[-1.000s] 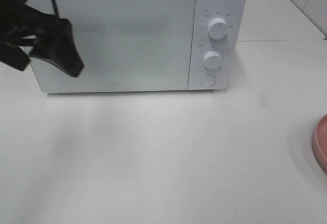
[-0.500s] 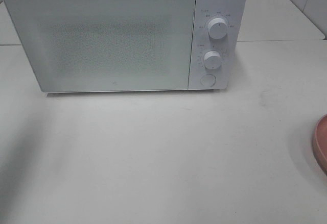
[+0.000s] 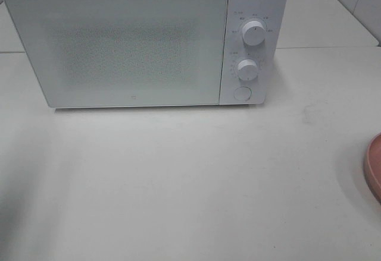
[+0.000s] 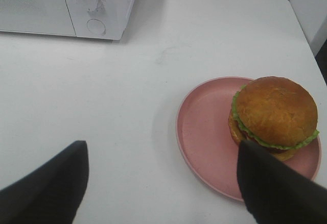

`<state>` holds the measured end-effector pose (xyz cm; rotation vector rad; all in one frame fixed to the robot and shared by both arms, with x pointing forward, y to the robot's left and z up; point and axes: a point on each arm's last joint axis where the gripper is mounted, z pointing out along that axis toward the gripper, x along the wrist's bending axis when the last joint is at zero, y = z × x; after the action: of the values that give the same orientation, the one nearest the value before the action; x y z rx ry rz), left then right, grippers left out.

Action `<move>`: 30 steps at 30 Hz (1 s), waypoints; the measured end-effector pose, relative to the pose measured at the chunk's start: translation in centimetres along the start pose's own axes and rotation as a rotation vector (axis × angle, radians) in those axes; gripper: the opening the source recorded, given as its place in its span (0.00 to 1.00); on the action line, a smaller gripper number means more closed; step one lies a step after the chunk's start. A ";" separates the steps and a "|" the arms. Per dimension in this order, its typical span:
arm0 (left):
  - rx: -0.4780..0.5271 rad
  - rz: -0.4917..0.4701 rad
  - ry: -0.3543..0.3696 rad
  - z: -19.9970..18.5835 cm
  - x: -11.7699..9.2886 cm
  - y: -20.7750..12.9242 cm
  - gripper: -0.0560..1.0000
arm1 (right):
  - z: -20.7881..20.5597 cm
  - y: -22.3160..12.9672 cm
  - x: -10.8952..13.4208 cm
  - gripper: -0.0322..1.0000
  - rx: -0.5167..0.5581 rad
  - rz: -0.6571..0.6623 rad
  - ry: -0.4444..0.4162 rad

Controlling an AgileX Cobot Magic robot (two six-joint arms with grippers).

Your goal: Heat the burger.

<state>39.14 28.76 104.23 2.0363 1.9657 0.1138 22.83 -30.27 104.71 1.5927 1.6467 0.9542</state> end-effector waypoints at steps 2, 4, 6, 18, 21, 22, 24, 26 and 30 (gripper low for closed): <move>-0.003 0.000 0.001 0.1 0.0 -0.5 0.99 | 0.0 0.0 0.0 0.77 0.000 0.000 0.000; -0.019 0.000 0.004 0.3 0.1 -1.2 0.99 | 0.0 0.0 0.0 0.77 0.000 0.000 0.000; -0.056 0.000 0.009 0.7 0.2 -2.2 0.99 | 0.0 0.0 0.0 0.77 0.000 0.000 0.000; -0.115 0.000 0.017 1.0 0.2 -5.0 0.99 | 0.0 0.0 0.0 0.77 0.000 0.000 0.000; -0.136 0.004 0.018 0.6 0.1 -5.5 0.99 | 0.0 0.0 0.0 0.77 0.000 0.000 0.000; -0.167 0.008 0.021 0.2 0.1 -5.8 0.99 | 0.0 0.0 0.0 0.77 0.000 0.000 0.000; -0.179 0.011 0.022 0.1 0.1 -5.9 0.99 | 0.0 0.0 0.0 0.77 0.000 0.000 0.000; -0.221 0.018 0.025 -0.4 0.0 -6.4 0.99 | 0.0 0.0 0.0 0.77 0.000 0.000 0.000; -0.279 0.028 0.025 -1.2 -0.1 -7.0 0.99 | 0.0 0.0 0.0 0.77 0.000 0.000 0.000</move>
<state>32.09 28.89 103.43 1.8887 1.8192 0.3988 22.83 -30.27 104.71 1.5927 1.6467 0.9542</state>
